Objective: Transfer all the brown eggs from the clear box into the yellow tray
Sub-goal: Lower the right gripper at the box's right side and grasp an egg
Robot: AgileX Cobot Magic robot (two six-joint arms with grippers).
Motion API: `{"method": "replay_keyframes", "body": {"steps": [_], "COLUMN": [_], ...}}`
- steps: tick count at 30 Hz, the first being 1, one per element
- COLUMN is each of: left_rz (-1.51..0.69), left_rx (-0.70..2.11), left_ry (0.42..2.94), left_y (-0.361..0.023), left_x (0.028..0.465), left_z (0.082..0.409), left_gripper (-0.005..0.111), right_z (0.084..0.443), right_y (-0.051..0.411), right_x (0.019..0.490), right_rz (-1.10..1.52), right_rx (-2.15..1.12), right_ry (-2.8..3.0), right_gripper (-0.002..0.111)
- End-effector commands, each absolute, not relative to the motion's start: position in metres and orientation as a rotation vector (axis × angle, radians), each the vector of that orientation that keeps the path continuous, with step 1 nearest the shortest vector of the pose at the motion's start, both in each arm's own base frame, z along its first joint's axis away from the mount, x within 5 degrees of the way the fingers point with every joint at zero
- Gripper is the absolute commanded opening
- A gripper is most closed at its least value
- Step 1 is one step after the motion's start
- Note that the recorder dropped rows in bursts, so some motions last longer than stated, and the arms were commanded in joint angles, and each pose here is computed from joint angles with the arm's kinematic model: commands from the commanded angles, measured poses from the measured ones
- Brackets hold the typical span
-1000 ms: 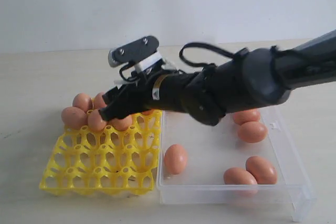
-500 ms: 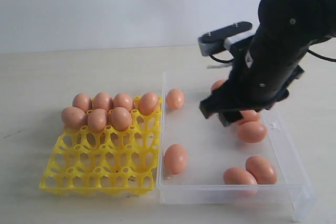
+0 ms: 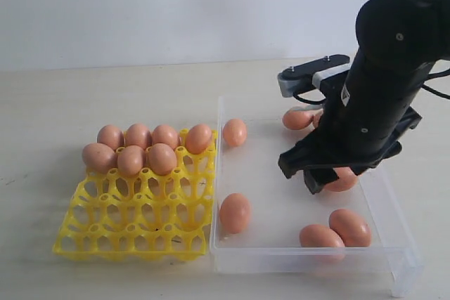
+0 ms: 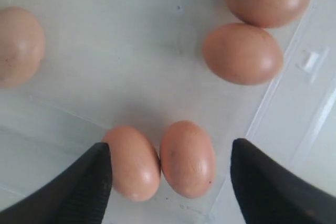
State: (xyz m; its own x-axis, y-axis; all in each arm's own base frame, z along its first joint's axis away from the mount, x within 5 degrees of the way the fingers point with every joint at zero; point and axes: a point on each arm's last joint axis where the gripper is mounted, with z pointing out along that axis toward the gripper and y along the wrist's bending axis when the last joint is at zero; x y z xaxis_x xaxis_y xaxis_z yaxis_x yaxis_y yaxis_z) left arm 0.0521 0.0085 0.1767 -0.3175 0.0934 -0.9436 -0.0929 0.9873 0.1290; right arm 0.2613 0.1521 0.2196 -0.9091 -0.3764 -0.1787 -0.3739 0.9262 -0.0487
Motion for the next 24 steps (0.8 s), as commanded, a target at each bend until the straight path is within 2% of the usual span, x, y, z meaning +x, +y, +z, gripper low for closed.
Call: {"method": "replay_keyframes", "body": {"steps": [1, 9, 24], "left_rz": [0.177, 0.177, 0.177], "left_rx": [-0.002, -0.002, -0.002], "left_ry": [1.866, 1.866, 1.866], "left_y": [0.008, 0.008, 0.008], "left_x": [0.052, 0.052, 0.052], "left_z": [0.179, 0.179, 0.179], "left_gripper": [0.000, 0.000, 0.000], "right_z": [0.235, 0.241, 0.198], "right_y": [0.158, 0.164, 0.170], "right_x": [0.268, 0.263, 0.260], "right_rz": [0.077, 0.173, 0.216], "right_rx": [-0.525, -0.507, -0.795], "right_ry": [2.853, 2.928, 3.115], "right_gripper": [0.062, 0.062, 0.062]}}
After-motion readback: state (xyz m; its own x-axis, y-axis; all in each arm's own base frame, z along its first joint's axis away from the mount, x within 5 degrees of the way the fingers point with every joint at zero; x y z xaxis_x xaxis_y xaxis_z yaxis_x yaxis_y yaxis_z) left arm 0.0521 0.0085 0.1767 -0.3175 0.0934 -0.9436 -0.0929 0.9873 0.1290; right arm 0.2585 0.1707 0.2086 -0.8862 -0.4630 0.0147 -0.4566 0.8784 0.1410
